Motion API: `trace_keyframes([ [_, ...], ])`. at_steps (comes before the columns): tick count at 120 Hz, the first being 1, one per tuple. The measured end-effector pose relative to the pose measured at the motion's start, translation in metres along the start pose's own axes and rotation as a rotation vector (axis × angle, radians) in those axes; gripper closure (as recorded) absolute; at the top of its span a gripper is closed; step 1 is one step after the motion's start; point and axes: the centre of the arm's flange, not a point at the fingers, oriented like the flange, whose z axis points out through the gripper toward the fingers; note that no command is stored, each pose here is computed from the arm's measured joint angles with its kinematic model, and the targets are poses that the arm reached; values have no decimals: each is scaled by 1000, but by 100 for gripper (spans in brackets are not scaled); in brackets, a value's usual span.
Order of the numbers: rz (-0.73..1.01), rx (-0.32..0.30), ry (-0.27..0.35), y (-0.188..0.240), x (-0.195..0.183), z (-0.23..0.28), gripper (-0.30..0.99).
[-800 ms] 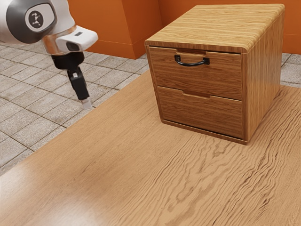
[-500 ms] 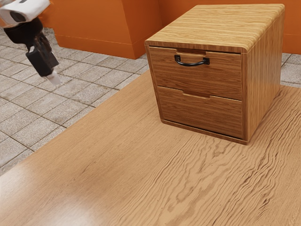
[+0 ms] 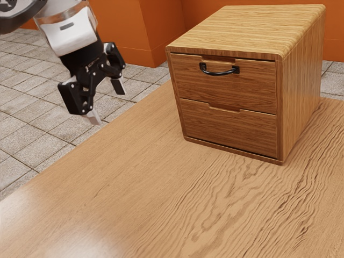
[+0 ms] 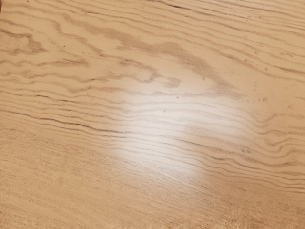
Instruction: Pull the drawer handle with one arm to open the drawer
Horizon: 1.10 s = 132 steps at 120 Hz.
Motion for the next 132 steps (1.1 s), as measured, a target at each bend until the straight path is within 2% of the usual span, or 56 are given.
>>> trace_keyframes([
  [20,125,21,-41,-10,-4,9,0],
  [41,281,55,-58,-6,15,11,0],
  [61,375,47,-65,4,11,38,0],
  [98,530,164,-52,-26,47,43,0],
  [117,588,200,-57,-49,68,44,0],
  [132,621,257,-66,-64,81,28,0],
])
